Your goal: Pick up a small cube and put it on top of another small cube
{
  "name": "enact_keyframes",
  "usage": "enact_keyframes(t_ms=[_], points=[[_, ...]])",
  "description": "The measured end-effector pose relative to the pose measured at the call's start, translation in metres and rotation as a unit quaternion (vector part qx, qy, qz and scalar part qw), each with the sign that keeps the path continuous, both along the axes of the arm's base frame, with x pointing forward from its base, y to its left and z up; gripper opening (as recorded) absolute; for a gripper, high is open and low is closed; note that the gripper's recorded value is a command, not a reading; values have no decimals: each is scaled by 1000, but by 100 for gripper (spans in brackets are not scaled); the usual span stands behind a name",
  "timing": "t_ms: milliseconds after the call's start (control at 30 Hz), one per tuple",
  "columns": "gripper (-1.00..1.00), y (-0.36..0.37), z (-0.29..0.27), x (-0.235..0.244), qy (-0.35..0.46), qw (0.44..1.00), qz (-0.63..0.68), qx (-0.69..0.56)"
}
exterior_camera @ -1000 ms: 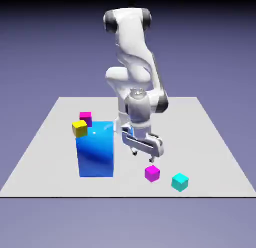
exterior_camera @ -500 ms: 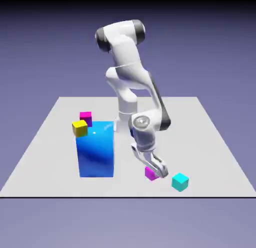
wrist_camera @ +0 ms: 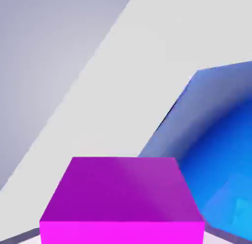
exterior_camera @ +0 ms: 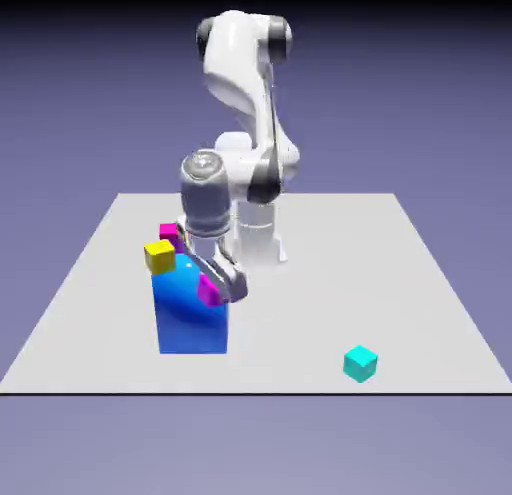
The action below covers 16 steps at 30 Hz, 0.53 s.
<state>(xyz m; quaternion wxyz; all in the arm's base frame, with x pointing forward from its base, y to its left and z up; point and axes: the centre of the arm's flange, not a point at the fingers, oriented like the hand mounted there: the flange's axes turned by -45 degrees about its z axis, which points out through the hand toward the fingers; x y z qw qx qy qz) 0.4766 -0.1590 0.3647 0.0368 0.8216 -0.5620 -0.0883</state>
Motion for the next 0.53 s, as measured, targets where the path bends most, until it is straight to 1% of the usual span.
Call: enact_keyframes(t_ms=[67,133,233,267,300,433,467,533], points=[[-100,-33,31,-22,-2,997,-74,3],[-100,-54,49,-46,-21,984,-175,24],[-100,-86,77,-86,-52,943,-323,66],[-100,-84,94,-89,-77,940,-325,75],[-100,-84,94,-89,-77,940,-325,75],[-100,-73,29,-86,-77,940,-325,75],[100,-72,26,-86,-77,940,-325,75],[100,-72,26,-86,-76,940,-325,74]])
